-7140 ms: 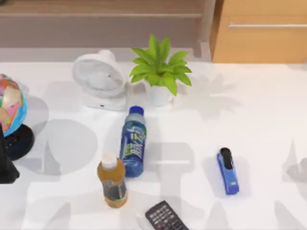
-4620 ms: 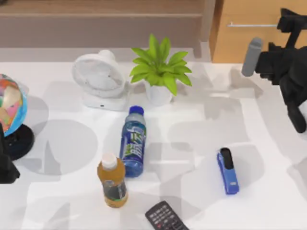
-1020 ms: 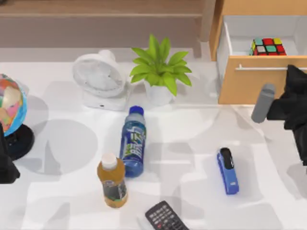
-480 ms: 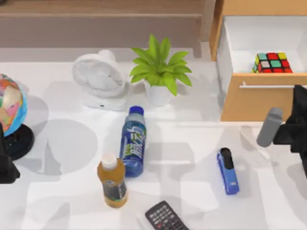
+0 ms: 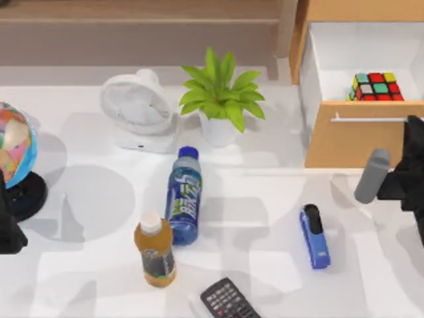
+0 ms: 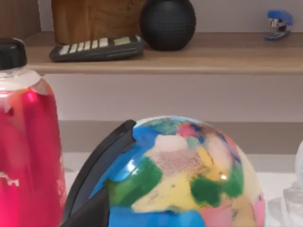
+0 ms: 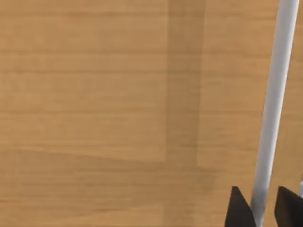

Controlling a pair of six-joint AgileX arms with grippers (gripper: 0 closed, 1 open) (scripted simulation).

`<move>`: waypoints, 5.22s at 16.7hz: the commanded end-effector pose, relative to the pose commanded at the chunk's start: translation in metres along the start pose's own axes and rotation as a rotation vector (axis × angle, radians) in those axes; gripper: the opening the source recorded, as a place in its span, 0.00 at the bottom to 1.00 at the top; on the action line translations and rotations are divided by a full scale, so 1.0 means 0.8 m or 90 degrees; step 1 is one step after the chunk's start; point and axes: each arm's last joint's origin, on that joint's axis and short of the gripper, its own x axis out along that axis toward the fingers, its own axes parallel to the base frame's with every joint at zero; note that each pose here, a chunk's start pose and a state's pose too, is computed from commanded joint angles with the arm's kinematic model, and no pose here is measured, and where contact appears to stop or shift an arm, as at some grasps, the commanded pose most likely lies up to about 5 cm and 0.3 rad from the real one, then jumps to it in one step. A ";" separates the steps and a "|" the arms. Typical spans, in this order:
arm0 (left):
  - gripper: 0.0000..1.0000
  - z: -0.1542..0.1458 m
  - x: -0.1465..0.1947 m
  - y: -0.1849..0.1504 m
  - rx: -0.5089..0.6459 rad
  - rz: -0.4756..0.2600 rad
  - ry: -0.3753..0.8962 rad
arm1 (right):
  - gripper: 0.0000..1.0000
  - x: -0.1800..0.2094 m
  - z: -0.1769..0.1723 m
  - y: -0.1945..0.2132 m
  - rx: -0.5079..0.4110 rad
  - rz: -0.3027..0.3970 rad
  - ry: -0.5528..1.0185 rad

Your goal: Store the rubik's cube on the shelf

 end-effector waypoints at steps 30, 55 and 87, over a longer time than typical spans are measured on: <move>1.00 0.000 0.000 0.000 0.000 0.000 0.000 | 1.00 -0.024 0.006 0.011 0.000 0.029 -0.022; 1.00 0.000 0.000 0.000 0.000 0.000 0.000 | 1.00 0.200 0.102 -0.355 0.796 0.370 -0.030; 1.00 0.000 0.000 0.000 0.000 0.000 0.000 | 1.00 0.297 0.008 -0.124 0.769 0.741 0.693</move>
